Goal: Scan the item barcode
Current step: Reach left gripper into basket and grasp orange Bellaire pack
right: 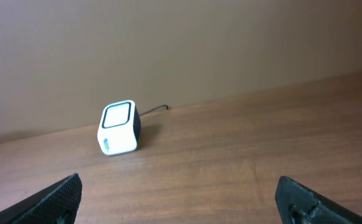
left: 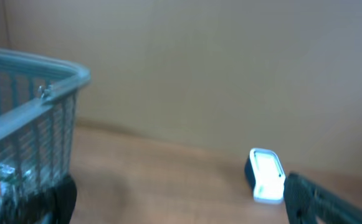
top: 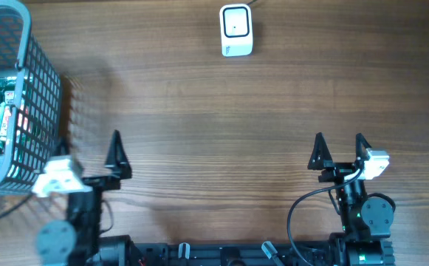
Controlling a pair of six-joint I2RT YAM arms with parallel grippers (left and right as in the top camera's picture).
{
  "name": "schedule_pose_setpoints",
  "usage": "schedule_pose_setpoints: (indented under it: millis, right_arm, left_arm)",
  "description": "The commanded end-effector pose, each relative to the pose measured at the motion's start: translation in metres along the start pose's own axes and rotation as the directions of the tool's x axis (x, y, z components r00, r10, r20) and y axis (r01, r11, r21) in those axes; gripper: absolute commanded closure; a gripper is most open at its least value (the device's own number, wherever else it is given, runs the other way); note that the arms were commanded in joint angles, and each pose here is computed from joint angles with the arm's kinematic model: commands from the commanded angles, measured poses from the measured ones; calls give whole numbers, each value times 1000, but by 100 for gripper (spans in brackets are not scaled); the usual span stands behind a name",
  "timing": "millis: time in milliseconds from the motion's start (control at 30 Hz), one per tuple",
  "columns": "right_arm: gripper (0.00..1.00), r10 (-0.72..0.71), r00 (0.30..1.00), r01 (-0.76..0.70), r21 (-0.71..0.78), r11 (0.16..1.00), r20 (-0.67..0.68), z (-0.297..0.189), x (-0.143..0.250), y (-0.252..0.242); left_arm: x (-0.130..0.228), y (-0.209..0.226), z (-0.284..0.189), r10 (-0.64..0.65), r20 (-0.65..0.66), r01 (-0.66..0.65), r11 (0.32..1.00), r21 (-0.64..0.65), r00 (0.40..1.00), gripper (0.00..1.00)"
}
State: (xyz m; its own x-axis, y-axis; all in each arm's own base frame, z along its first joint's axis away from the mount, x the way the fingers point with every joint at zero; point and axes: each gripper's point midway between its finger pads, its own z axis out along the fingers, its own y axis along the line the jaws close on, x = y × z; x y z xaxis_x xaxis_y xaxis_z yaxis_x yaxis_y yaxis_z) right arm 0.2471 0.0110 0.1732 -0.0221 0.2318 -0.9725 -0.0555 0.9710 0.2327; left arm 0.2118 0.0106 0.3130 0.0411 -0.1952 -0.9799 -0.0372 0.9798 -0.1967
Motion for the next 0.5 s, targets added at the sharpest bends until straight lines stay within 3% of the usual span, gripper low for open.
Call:
schedule_pose_setpoints:
  millis: [0,33,200,333,467]
  right_arm:
    - [0,3,1000,-3,-5,1000,8,0,-1,1]
    - [0,3,1000,-3,-5,1000,8,0,-1,1]
    - [0,3,1000,-3,-5,1000,8,0,-1,1]
    - [0,4,1000,-4,-5,1000,8,0,-1,1]
    - [0,3,1000,-3,-5,1000,8,0,-1,1]
  left_arm:
    - [-52,-7,2,15,-108,-20,999,-41,994,0]
    - [-67,-9,9,7,-223,-22,998,-62,975,0]
    - [-94,-13,35,-20,-492,-42,993,-114,870,0]
    - [-130,-19,77,-20,-488,-41,993,-113,873,0]
    - [-137,-19,115,-23,-473,-35,993,-114,881,0]
